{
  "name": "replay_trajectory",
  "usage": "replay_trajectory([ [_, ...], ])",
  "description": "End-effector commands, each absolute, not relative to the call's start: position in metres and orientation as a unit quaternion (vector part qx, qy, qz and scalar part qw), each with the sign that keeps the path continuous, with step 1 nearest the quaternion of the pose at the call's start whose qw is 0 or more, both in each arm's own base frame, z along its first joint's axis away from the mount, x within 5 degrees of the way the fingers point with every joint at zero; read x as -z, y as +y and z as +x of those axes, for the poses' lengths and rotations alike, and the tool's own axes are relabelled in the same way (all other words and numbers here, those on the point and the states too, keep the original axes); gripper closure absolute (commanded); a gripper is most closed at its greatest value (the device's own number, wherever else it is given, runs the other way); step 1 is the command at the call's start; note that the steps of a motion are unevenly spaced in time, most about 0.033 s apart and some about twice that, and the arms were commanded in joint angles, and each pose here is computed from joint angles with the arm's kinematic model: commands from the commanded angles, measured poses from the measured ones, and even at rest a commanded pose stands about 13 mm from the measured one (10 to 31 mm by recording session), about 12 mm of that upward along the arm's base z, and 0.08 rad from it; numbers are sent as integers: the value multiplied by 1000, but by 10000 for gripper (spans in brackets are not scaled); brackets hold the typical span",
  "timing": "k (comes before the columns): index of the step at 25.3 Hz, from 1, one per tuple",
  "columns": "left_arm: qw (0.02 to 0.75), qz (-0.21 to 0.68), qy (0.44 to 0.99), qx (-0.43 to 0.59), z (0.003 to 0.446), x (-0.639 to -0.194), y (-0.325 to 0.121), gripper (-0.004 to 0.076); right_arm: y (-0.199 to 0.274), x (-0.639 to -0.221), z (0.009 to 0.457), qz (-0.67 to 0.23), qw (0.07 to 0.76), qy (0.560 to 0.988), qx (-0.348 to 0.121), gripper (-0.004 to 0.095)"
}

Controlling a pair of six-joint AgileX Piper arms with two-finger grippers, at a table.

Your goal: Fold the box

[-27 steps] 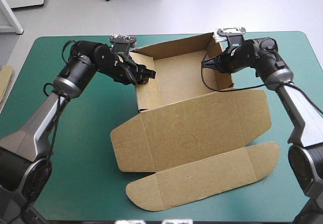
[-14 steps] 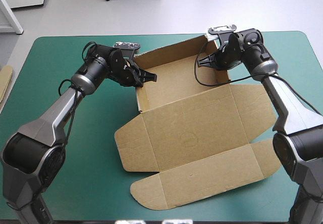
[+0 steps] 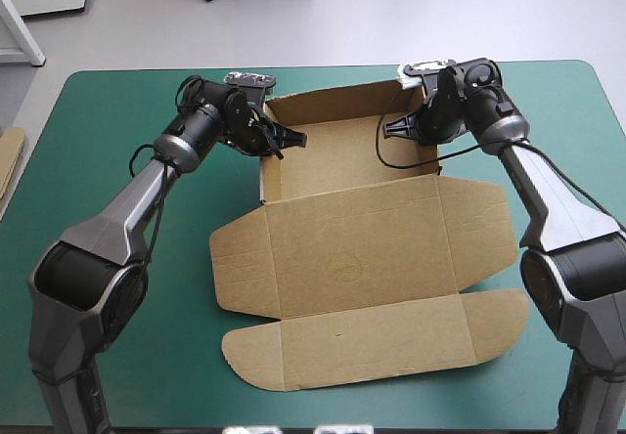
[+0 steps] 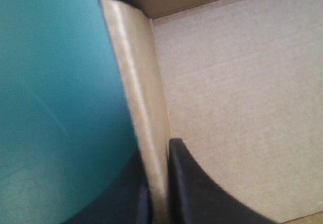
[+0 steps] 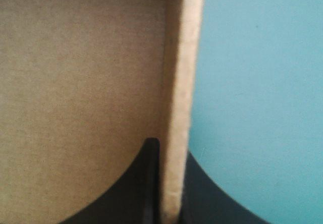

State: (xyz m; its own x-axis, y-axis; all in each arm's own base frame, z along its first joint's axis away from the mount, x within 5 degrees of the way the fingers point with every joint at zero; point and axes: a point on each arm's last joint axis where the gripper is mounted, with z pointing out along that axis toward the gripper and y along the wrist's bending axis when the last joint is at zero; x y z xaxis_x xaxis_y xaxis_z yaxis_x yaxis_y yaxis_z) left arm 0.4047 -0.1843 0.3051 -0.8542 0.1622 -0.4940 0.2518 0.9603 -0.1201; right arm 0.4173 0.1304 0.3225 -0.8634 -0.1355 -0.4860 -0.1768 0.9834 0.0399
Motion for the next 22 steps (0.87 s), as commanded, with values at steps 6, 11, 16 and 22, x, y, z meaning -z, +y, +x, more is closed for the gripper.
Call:
replay_trajectory([
  [6, 302, 138, 938, 94, 419, -331, -202, 733, 151, -328, 415, -83, 246, 960, -108, 904],
  [11, 287, 145, 944, 75, 427, -314, -204, 733, 153, -307, 423, -80, 220, 967, -102, 904],
  [16, 275, 146, 947, 72, 430, -303, -205, 733, 154, -305, 426, -79, 228, 965, -104, 905],
  [22, 270, 150, 949, 69, 430, -305, -205, 677, 152, -304, 425, -92, 223, 966, -89, 851],
])
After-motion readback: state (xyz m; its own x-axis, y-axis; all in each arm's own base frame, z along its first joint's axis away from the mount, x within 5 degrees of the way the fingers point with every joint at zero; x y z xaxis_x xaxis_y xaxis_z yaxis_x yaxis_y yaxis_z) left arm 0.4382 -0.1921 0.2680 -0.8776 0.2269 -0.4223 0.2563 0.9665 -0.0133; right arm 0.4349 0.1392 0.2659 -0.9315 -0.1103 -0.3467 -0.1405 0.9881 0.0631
